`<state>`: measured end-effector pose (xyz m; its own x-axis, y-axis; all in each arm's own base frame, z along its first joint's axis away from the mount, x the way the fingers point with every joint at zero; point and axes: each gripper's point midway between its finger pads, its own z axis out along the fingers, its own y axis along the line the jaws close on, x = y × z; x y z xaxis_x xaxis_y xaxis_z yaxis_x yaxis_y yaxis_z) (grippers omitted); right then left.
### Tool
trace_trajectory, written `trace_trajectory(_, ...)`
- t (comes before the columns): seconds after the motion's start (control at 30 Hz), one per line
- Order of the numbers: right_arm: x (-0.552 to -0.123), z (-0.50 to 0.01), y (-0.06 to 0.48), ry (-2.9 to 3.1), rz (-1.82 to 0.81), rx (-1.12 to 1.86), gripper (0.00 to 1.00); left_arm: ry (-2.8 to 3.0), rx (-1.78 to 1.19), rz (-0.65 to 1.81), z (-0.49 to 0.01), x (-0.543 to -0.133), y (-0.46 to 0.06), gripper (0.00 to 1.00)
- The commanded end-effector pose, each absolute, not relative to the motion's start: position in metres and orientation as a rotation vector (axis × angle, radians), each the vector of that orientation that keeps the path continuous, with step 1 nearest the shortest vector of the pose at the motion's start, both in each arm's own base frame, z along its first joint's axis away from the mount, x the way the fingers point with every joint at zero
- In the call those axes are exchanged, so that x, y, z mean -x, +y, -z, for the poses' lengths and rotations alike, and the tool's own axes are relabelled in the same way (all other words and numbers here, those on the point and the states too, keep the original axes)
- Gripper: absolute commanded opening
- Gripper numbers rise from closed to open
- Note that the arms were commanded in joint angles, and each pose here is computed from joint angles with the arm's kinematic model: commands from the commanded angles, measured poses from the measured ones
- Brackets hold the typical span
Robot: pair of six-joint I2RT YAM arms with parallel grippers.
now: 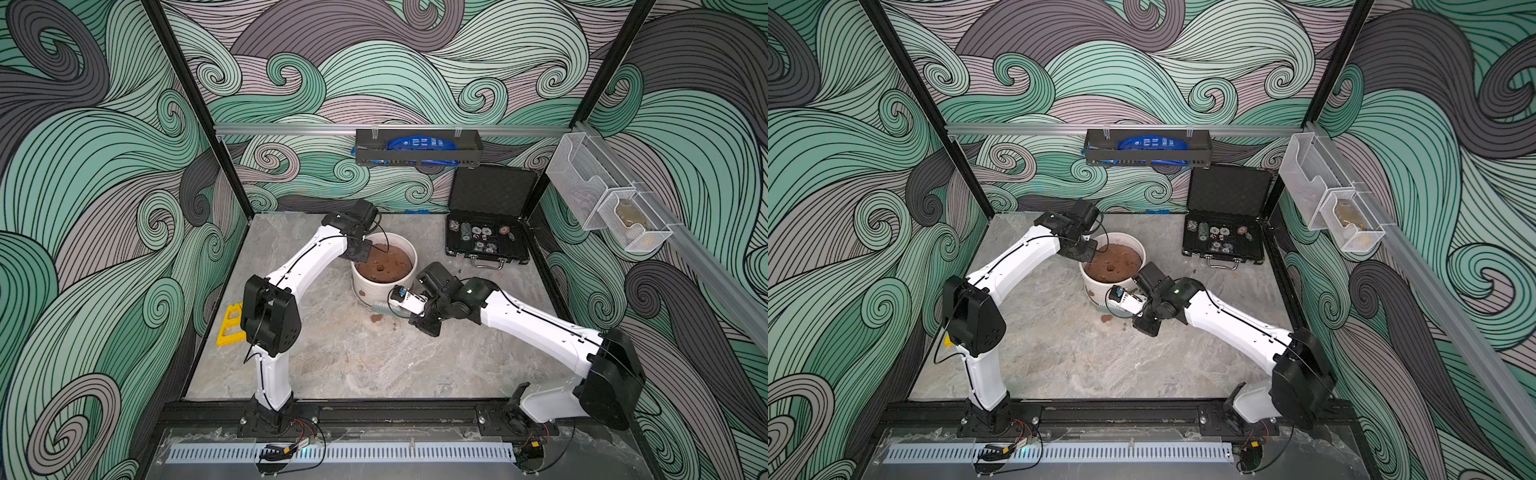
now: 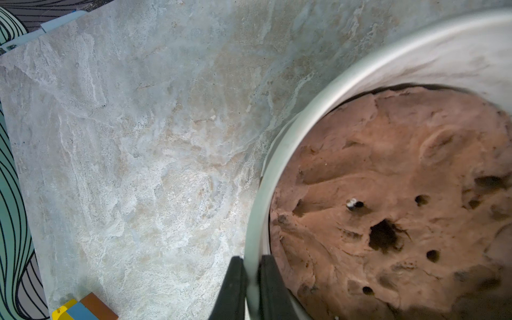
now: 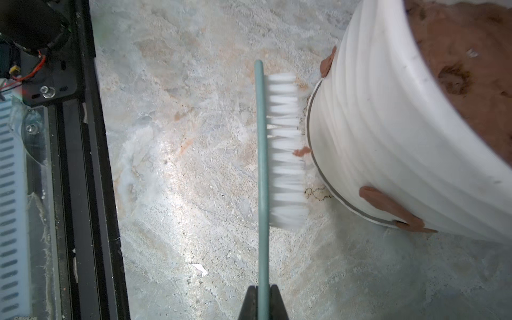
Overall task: Scrub the dried mud off the ceramic pot
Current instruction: Rotate the pot at the center of the board, then brush off the soil from the pot.
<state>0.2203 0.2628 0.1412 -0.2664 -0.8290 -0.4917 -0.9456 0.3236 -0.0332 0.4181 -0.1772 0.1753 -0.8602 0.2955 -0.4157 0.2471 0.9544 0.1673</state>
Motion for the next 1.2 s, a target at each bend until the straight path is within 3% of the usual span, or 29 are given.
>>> trace_trajectory(0.0,-0.232,-0.162,0.277,2.113,-0.408,1.528,0.0,2.778,-0.583,-0.112,-0.141,-0.402,-0.185,0.07)
trace_trajectory(0.3,-0.262,-0.144,0.265,2.176,-0.33,1.5,0.0,2.764,-0.744,0.015,-0.136,-0.405,-0.197,0.02)
trace_trajectory(0.6,-0.23,-0.123,0.259,2.188,-0.321,1.582,0.0,2.702,-0.906,0.052,-0.137,-0.408,-0.203,0.02)
trace_trajectory(0.77,-0.24,-0.14,0.248,2.177,-0.274,1.516,0.0,2.678,-1.004,0.105,-0.132,-0.409,-0.207,0.03)
trace_trajectory(1.17,-0.254,-0.117,0.234,2.272,-0.169,1.488,0.0,2.648,-1.008,0.145,-0.142,-0.418,-0.203,0.03)
